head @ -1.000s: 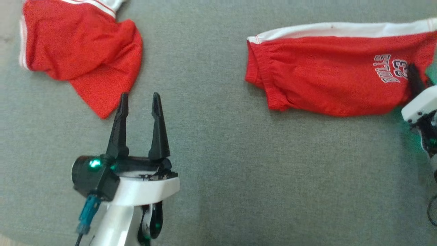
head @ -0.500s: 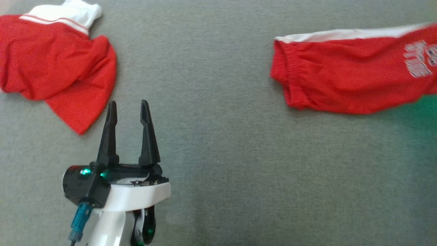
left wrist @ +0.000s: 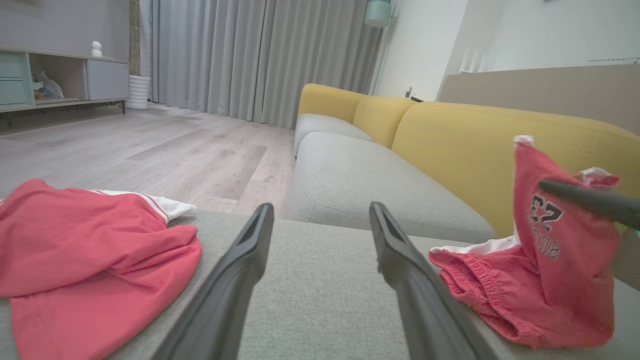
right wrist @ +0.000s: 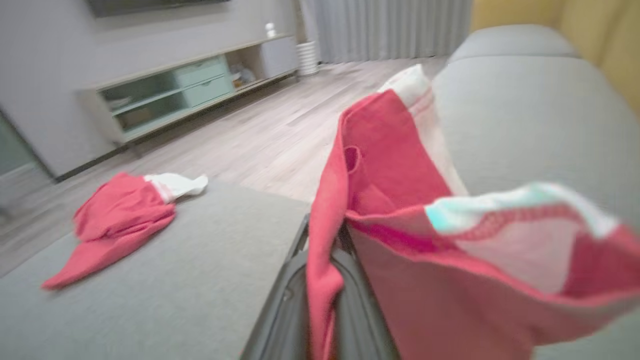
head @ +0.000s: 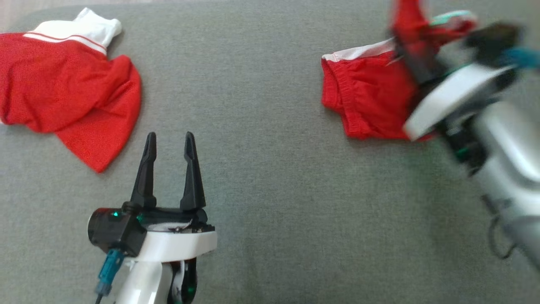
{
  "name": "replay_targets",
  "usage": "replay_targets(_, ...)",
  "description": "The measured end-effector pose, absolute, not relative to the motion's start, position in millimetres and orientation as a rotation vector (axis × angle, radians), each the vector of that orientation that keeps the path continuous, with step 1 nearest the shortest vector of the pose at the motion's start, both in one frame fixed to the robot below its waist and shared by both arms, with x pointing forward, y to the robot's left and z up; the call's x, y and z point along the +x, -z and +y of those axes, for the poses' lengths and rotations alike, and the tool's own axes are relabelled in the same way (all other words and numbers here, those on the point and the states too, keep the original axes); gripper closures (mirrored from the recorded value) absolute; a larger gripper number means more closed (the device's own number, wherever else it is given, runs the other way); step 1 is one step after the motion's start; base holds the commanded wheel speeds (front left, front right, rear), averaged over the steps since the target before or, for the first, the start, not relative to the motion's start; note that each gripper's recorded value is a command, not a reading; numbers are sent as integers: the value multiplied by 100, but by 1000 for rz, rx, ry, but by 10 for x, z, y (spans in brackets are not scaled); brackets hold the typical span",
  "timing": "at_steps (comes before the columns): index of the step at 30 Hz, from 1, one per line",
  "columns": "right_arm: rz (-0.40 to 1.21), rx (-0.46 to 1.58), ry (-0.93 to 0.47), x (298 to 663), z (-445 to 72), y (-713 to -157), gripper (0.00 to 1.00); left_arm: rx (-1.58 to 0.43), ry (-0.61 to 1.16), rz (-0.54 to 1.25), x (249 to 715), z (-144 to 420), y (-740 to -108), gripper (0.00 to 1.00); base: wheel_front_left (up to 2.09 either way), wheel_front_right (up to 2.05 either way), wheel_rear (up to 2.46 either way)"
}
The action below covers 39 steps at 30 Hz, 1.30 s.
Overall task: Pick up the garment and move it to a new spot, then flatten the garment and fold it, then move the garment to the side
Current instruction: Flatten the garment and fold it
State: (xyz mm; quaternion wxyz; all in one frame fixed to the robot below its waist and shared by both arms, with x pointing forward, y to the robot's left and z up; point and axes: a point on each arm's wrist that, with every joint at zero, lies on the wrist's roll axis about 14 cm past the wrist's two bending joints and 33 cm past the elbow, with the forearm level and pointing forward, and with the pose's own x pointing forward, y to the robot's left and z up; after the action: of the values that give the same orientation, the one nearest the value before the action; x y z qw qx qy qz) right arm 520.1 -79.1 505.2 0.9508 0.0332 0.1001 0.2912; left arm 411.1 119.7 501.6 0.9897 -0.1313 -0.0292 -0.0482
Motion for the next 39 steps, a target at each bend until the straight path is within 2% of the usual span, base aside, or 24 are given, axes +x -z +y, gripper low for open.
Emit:
replay_targets(1, 221, 53, -641, 5124, -614, -5007, 100, -263, 95, -59, 4101, 1202, -5020, 0, 0, 0, 0)
replay_targets(2, 243, 36, -684, 5044, -464, -4946, 89, -262, 93, -59, 4090, 1208, -5022, 0, 0, 0, 0)
replay_targets(3, 266, 26, -721, 4968, -337, -4885, 0, -262, 91, -59, 4078, 1215, -5026, 0, 0, 0, 0)
replay_targets(6, 282, 9, -788, 4816, -118, -4791, 0, -276, 81, -60, 4042, 1237, -5041, 0, 0, 0, 0)
replay_targets(9, 231, 24, -794, 4783, -96, -4856, 0, -282, 66, -61, 4002, 1264, -5058, 0, 0, 0, 0)
replay_targets(14, 192, 37, -694, 4803, -451, -4857, 0, -287, 46, -54, 3883, 1310, -5049, 0, 0, 0, 0)
replay_targets(18, 220, 63, -590, 4753, -803, -4710, 0, -285, 25, -57, 3797, 1363, -5063, 0, 0, 0, 0)
replay_targets(19, 230, 62, -578, 4724, -853, -4668, 12, -285, 20, -57, 3780, 1376, -5065, 0, 0, 0, 0)
replay_targets(20, 243, 59, -568, 4697, -896, -4624, 68, -284, 16, -57, 3765, 1389, -5066, 0, 0, 0, 0)
replay_targets(21, 260, 58, -562, 4674, -923, -4582, 100, -283, 11, -58, 3753, 1404, -5068, 0, 0, 0, 0)
replay_targets(25, 339, 24, -557, 4632, -988, -4430, 100, -279, -14, -65, 3721, 1479, -5087, 0, 0, 0, 0)
replay_targets(34, 472, -22, -524, 4879, -1032, -4197, 100, -302, -68, -42, 3634, 1596, -5023, 0, 0, 0, 0)
replay_targets(39, 483, -41, -519, 5198, -958, -4197, 100, -308, -112, -20, 3595, 1696, -4956, 0, 0, 0, 0)
